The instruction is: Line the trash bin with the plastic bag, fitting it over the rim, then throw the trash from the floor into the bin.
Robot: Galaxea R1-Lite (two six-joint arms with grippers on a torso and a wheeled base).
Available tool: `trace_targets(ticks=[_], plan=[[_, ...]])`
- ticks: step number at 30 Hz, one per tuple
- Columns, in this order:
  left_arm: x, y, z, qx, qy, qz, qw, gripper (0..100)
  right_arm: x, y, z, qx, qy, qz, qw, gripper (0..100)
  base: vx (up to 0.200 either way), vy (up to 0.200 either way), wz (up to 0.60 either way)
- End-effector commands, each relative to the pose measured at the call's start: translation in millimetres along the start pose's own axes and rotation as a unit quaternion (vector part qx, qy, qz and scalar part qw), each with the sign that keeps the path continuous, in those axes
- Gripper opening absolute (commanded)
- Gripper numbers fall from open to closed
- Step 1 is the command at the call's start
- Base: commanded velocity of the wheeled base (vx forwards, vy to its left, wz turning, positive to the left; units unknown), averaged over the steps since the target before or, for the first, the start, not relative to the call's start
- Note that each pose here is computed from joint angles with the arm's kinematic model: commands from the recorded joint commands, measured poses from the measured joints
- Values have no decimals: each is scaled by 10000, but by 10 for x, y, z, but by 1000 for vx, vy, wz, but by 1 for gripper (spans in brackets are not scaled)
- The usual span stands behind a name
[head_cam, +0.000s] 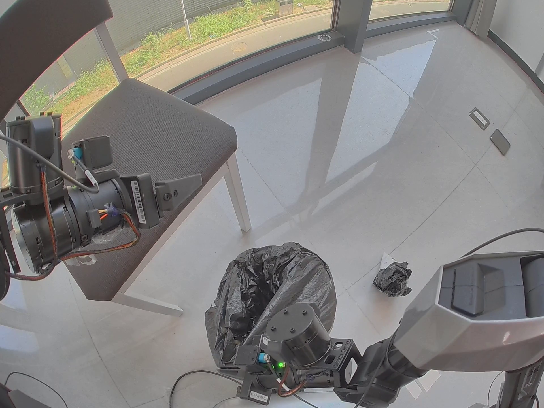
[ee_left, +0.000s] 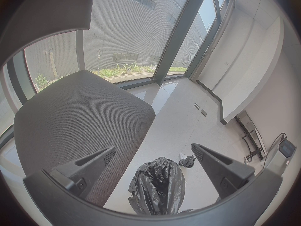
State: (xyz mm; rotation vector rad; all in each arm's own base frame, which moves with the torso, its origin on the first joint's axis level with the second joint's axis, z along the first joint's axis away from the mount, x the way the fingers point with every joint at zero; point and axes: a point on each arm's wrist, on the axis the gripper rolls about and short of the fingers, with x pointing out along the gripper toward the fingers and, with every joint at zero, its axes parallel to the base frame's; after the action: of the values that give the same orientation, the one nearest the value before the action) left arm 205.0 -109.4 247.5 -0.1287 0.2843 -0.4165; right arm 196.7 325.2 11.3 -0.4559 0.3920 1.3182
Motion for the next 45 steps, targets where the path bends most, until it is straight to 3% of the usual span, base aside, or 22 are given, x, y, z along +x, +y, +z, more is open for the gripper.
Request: trace_targets(ticks=[1,9,25,26,35,36,37,38,40,45], plan=[[-11,0,2,-3,-14,-3,10000,100,-44,-130,-35,70,5,-165,9998,0,0,0,0],[-36,6,-4,-5,-24,11,10000,100,-271,-622,-122,205,-46,-818,9964,0,0,0,0],[-37,5,0,-6,-32,9,10000,100,-512,-851,-248,213,90,-1179,9928,0,0,0,0],[-32,6,-2,-5,-24,11,10000,100,-539,-895,-259,174,98,-1249,9920,100,0,0,0],[-10,4,-14,-2,5,17,10000,100,-691,-991,-67,114,-160,-1493,9886,100,0,0,0],[4,5,-19,-1,17,35,10000,100,-745,-1035,47,171,223,-2243,9741,100,0,0,0],[4,5,-18,-2,10,34,10000,100,-756,-1041,72,196,373,-2441,9688,100,0,0,0],[4,5,-18,-2,10,34,10000,100,-756,-1041,72,196,373,-2441,9688,100,0,0,0],[17,-3,-19,1,-20,28,10000,100,-819,-1073,99,302,873,-2912,9522,100,0,0,0],[53,-11,-37,9,33,32,10000,100,-916,-1114,-64,543,1680,-3270,9284,100,0,0,0]])
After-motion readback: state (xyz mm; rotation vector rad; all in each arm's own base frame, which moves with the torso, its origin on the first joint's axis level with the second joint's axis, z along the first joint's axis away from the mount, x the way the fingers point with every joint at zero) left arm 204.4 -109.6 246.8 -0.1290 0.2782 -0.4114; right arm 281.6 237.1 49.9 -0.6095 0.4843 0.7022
